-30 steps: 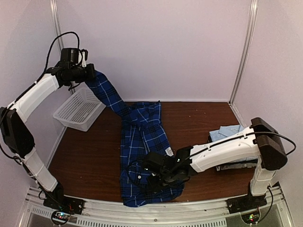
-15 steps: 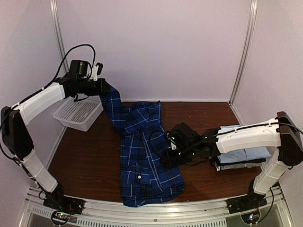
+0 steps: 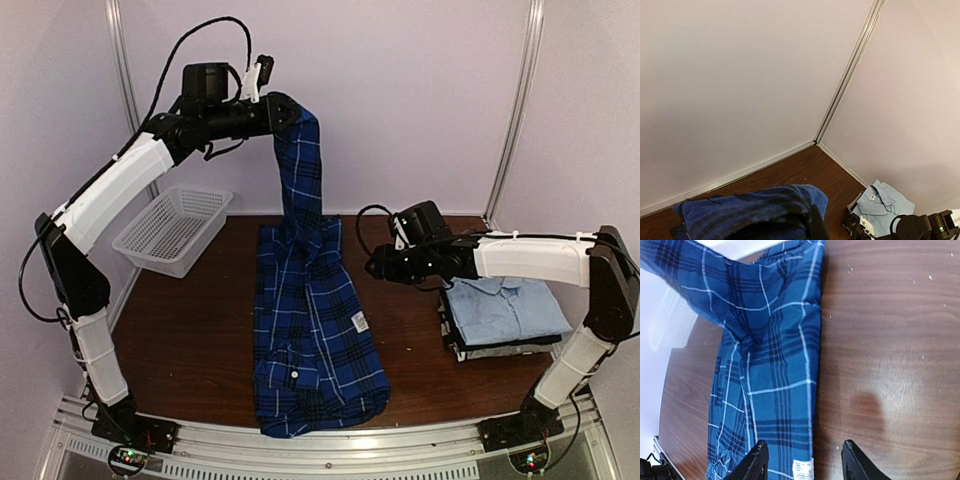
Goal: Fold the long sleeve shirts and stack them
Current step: Adjust the rectangle-folded shirt at the center of the board.
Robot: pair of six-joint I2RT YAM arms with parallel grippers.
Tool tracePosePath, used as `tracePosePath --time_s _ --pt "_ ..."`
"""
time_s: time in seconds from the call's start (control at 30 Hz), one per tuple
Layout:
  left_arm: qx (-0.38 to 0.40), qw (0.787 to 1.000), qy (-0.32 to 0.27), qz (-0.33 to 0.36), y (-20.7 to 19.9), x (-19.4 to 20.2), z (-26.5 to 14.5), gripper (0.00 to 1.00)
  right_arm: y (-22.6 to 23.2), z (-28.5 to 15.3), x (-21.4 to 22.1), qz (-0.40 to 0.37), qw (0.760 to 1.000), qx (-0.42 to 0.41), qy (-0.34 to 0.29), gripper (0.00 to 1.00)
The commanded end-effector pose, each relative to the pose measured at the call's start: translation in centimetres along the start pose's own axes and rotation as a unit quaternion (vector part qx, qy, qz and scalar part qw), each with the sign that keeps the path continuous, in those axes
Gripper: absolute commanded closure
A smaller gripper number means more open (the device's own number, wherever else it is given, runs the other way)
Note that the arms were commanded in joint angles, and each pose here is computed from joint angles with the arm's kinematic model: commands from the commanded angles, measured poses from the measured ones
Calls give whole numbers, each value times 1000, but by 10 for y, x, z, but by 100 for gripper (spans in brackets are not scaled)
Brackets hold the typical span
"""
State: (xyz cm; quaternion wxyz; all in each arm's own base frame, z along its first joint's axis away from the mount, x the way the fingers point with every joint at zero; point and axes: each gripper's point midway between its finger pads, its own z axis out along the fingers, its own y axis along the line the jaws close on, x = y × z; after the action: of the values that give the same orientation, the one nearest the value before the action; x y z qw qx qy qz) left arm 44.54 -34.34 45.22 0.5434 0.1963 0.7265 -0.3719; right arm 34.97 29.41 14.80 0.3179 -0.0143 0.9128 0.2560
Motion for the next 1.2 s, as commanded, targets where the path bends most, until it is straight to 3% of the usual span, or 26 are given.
tracePosePath --time_s 0.0,0.2,0.47,0.7,0.83,0.9,1.1,1.17 --pt "-49 998 -33 -15 22 -14 -8 100 5 13 -7 -21 1000 -13 -4 47" --pt "-121 992 -3 -44 68 27 -18 100 -4 43 26 -29 998 -23 51 41" --pt "-115 992 10 -47 71 38 -13 100 -17 69 49 -32 996 -17 77 40" --pt "-97 994 20 -51 69 45 -4 100 -22 82 69 -17 994 -28 104 58" --pt "-98 994 25 -51 70 49 -3 100 -28 77 75 -4 994 -25 103 88" --pt "-98 993 28 -51 71 52 -3 100 -35 73 83 9 994 -21 106 99" --pt "-107 992 38 -50 75 63 -5 100 -48 59 102 46 993 -25 102 100" --pt "-110 992 41 -50 77 66 -6 100 -46 55 98 46 994 -26 94 93"
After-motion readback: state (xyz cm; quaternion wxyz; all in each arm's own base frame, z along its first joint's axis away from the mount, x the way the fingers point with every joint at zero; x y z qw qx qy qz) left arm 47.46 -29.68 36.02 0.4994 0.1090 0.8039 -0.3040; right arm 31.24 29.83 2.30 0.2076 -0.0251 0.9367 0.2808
